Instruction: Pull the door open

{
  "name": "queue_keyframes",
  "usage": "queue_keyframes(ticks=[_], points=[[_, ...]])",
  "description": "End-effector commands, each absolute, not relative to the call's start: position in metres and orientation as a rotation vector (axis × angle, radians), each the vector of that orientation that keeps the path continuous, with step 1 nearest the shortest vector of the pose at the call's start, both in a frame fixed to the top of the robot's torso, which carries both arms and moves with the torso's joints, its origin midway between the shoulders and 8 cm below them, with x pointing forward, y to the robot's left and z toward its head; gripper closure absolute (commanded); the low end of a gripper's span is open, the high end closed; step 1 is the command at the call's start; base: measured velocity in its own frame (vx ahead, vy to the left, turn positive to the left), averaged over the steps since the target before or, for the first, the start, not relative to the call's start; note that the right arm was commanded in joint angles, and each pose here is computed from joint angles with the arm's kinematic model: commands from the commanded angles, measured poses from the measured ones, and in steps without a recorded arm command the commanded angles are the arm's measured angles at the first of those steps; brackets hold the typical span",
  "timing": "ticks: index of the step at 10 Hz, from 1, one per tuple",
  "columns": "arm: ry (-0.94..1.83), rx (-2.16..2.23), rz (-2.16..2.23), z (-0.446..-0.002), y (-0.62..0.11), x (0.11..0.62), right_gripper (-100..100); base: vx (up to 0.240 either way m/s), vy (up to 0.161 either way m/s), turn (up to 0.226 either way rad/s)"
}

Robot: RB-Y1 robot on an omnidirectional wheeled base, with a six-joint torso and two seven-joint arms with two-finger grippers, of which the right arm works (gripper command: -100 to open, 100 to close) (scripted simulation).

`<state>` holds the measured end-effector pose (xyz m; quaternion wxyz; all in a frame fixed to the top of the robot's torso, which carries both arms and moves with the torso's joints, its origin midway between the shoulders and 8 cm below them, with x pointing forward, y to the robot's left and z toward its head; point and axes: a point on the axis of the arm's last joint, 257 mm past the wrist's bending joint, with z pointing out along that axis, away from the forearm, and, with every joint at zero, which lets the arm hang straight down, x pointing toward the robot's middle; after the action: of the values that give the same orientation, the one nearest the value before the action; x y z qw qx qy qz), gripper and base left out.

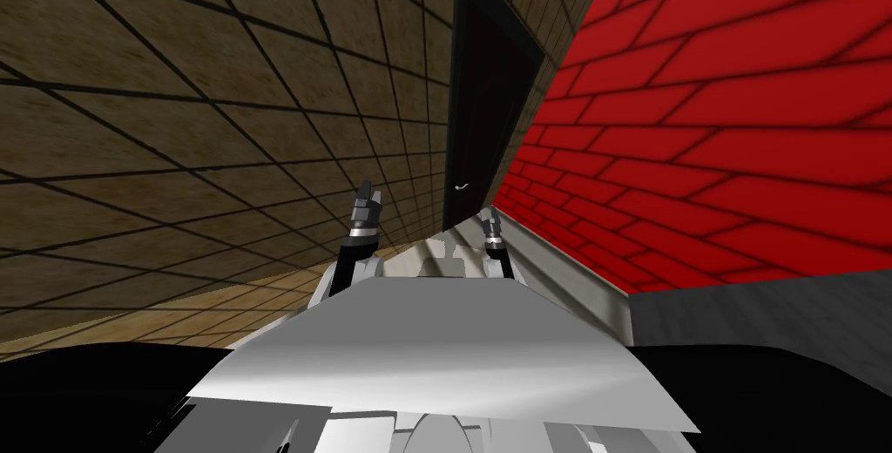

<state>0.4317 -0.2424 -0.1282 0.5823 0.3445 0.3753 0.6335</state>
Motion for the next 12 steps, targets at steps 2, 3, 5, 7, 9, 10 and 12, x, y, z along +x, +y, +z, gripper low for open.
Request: queue_keyframes(ticks=[2,3,5,7,9,10,12], points=[[0.915,0.824,1.478,-0.148,-0.244,0.441,-100,0.084,-0.061,0.122],[0.930,0.831,1.477,-0.155,-0.244,0.444,-100,0.089,-0.055,0.123],[0.960,0.845,1.474,-0.170,-0.244,0.449,-100,0.084,-0.053,0.110],[0.989,0.860,1.469,-0.184,-0.246,0.455,-100,0.087,-0.059,0.130],[1.018,0.874,1.462,-0.199,-0.247,0.459,-100,0.074,-0.065,0.120],[1.033,0.881,1.459,-0.206,-0.249,0.462,-100,0.101,-0.060,0.139],[1.061,0.895,1.450,-0.219,-0.251,0.466,-100,0.096,-0.060,0.108]])
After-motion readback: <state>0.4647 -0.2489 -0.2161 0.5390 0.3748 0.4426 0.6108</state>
